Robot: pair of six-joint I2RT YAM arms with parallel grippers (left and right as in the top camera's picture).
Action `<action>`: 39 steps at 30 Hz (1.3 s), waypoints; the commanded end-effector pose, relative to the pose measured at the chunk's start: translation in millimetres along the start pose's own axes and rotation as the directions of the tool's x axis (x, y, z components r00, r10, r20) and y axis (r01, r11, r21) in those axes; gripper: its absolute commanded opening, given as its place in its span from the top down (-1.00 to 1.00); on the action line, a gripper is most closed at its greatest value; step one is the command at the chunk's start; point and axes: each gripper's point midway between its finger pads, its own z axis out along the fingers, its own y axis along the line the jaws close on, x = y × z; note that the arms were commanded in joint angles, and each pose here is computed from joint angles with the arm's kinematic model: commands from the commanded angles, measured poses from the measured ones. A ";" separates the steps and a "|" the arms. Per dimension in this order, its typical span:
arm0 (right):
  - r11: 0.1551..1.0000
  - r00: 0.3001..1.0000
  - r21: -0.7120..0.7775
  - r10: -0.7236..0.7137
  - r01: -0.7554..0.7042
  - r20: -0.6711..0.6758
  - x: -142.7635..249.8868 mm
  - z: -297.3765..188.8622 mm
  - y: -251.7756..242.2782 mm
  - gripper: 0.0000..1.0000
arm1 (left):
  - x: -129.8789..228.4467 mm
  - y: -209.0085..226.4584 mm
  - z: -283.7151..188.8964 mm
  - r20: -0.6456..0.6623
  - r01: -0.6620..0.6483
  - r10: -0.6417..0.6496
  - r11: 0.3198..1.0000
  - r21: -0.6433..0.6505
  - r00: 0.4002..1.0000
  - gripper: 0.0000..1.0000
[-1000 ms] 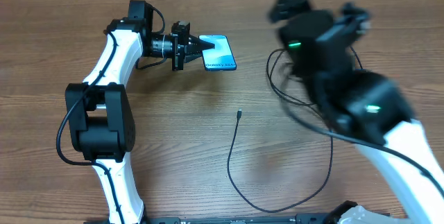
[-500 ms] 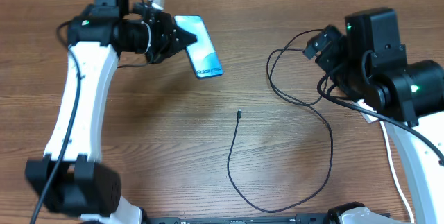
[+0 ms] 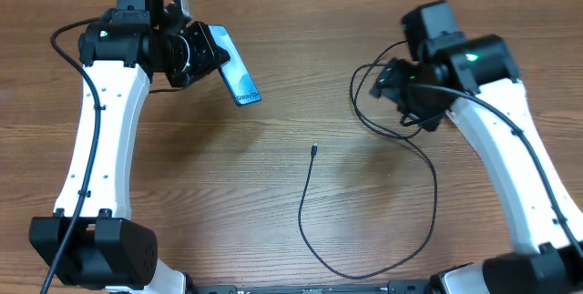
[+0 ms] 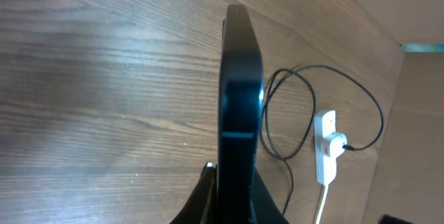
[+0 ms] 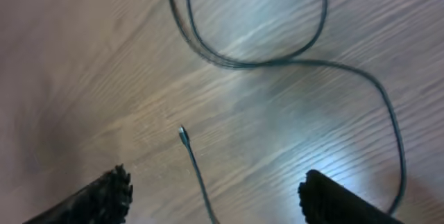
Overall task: Plug charger to phone and switch on socket
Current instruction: 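Move the right gripper away to the USB-C cable end on the table, then lower the right gripper and close it on the USB-C plug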
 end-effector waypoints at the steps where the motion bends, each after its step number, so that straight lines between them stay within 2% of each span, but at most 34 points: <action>1: 0.993 0.989 0.007 -0.119 0.120 -0.082 22.3 22.5 18.6 -0.37 | -15.8 8.3 -10.8 0.050 0.001 -0.001 1.000 -0.002 0.999 0.92; 8: 0.974 0.967 0.059 -0.210 0.220 -0.145 46.1 67.3 43.4 -0.35 | -23.5 36.9 -23.7 0.056 0.090 -0.088 0.995 -0.033 0.995 0.92; 19: 0.942 0.919 0.127 -0.264 0.312 -0.293 92.4 122.6 42.3 -0.26 | -25.3 51.9 -30.6 0.055 0.120 -0.117 0.992 -0.051 0.992 0.92; 27: 0.930 0.904 0.074 -0.328 0.360 -0.273 119.0 151.9 54.8 -0.28 | -26.4 51.2 -30.7 0.059 0.117 -0.114 0.992 -0.048 0.992 0.92; 33: 0.960 0.936 0.097 -0.229 0.262 -0.266 126.0 174.3 44.4 -0.29 | -26.3 50.7 -30.6 0.058 0.117 -0.114 0.992 -0.045 0.992 0.92; 37: 0.958 0.931 0.058 -0.257 0.280 -0.260 128.4 183.6 48.0 -0.15 | -26.6 50.3 -30.6 0.058 0.116 -0.113 0.992 -0.043 0.992 0.92; 39: 0.956 0.929 0.048 -0.268 0.289 -0.255 127.7 184.3 50.3 -0.15 | -26.1 49.3 -30.5 0.055 0.116 -0.114 0.993 -0.037 0.992 0.92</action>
